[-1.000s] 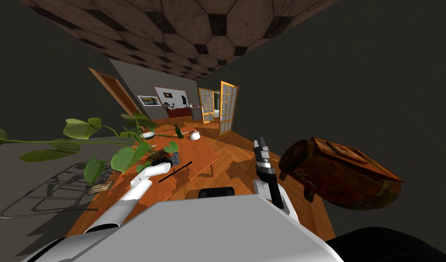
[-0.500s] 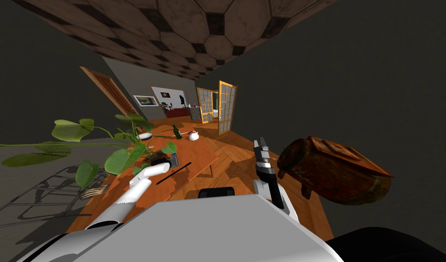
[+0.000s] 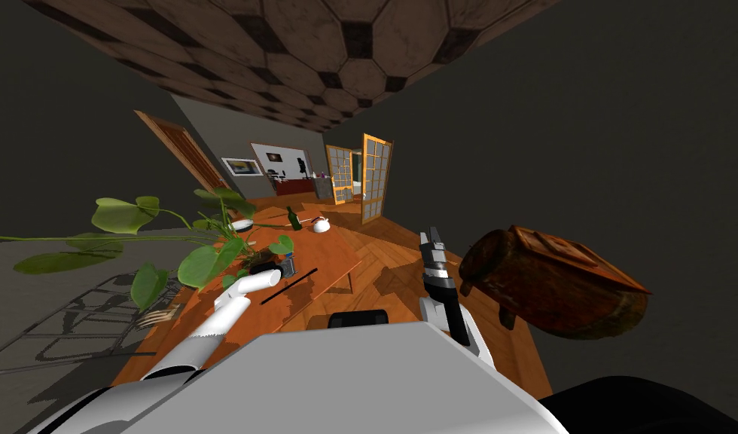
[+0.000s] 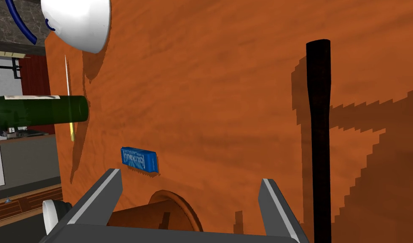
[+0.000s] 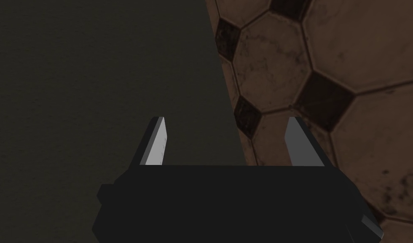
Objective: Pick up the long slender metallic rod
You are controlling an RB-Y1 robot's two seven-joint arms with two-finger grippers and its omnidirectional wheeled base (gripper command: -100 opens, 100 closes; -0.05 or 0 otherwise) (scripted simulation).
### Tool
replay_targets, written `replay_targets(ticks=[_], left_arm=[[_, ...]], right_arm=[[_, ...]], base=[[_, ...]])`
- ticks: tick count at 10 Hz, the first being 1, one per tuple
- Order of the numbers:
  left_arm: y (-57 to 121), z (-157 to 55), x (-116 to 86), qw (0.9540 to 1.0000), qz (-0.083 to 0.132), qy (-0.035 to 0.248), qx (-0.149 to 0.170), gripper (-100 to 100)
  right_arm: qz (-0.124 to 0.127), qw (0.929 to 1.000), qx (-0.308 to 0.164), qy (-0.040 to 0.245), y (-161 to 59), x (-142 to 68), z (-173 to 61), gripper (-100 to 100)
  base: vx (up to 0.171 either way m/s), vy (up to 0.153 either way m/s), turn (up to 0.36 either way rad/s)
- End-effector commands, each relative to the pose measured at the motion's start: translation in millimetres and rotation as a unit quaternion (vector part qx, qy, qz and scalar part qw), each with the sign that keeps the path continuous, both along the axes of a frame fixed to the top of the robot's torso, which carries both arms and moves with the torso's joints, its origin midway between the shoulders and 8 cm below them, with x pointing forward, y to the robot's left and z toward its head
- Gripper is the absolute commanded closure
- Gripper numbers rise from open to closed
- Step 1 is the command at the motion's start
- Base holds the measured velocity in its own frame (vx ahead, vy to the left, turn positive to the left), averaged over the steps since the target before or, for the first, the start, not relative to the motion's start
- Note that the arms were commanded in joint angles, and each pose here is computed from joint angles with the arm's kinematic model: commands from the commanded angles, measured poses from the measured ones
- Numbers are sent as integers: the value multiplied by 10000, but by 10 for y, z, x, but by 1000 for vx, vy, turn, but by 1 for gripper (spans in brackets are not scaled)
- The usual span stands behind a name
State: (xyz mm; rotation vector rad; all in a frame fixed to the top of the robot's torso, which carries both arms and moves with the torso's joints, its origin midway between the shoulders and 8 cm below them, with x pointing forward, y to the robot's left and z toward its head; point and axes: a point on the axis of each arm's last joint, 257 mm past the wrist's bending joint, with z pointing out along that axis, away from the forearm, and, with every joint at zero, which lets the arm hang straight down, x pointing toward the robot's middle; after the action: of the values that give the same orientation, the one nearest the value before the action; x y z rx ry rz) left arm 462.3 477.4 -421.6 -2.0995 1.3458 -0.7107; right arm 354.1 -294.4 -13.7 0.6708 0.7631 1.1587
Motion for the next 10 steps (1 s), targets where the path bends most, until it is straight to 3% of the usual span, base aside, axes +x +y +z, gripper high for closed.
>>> replay_targets(ticks=[1, 10], left_arm=[[51, -85, -89, 9997, 140, 166, -99, -100], [158, -235, -273, 9977, 404, 474, -270, -100]], right_arm=[[0, 10000, 0, 0, 0, 0, 0, 0], [0, 10000, 0, 0, 0, 0, 0, 0]], base=[[19, -23, -84], [1, 2, -48]])
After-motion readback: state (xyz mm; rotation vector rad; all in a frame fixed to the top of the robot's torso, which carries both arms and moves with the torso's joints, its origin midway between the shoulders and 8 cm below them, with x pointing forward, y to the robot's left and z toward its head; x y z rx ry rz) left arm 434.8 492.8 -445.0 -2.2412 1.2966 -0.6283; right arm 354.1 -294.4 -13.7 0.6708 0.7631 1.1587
